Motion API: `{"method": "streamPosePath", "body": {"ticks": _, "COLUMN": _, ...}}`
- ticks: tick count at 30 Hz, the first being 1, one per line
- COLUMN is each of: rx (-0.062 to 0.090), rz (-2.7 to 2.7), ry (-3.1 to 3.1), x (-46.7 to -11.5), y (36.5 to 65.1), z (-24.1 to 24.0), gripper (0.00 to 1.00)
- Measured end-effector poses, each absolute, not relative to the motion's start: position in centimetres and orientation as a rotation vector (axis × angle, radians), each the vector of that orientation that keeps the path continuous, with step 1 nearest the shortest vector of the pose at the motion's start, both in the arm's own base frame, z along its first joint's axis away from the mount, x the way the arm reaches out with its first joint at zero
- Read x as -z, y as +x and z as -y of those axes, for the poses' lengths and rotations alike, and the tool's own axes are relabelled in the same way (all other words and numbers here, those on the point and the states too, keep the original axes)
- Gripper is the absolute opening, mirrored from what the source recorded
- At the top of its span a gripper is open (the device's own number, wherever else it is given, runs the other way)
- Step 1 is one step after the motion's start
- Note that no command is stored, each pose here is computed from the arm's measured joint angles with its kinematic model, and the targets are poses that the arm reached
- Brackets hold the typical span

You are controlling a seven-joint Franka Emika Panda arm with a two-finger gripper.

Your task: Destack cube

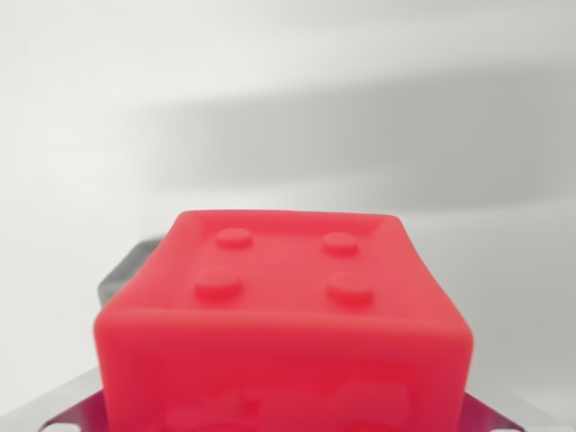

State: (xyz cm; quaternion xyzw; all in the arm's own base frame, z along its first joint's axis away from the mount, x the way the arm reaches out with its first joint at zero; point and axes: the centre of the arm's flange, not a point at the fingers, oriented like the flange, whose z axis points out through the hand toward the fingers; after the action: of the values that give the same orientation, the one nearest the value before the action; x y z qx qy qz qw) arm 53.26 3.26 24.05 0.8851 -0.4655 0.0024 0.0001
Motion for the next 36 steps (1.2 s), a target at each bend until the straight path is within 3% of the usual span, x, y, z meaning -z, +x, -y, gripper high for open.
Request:
{"method": "streamPosePath", "body": {"ticks": 29, "rx": -0.007, "rz": 1.578, "ry": 2.716, "x": -24.7, "y": 56.0, "z": 1.5, "gripper": 0.0}}
{"method": "streamPosePath", "body": {"ticks": 36, "rx": 0.004, "rz": 1.579, "ry": 2.71, "x": -22.6, "y": 56.1, "z": 1.7, "gripper": 0.0}}
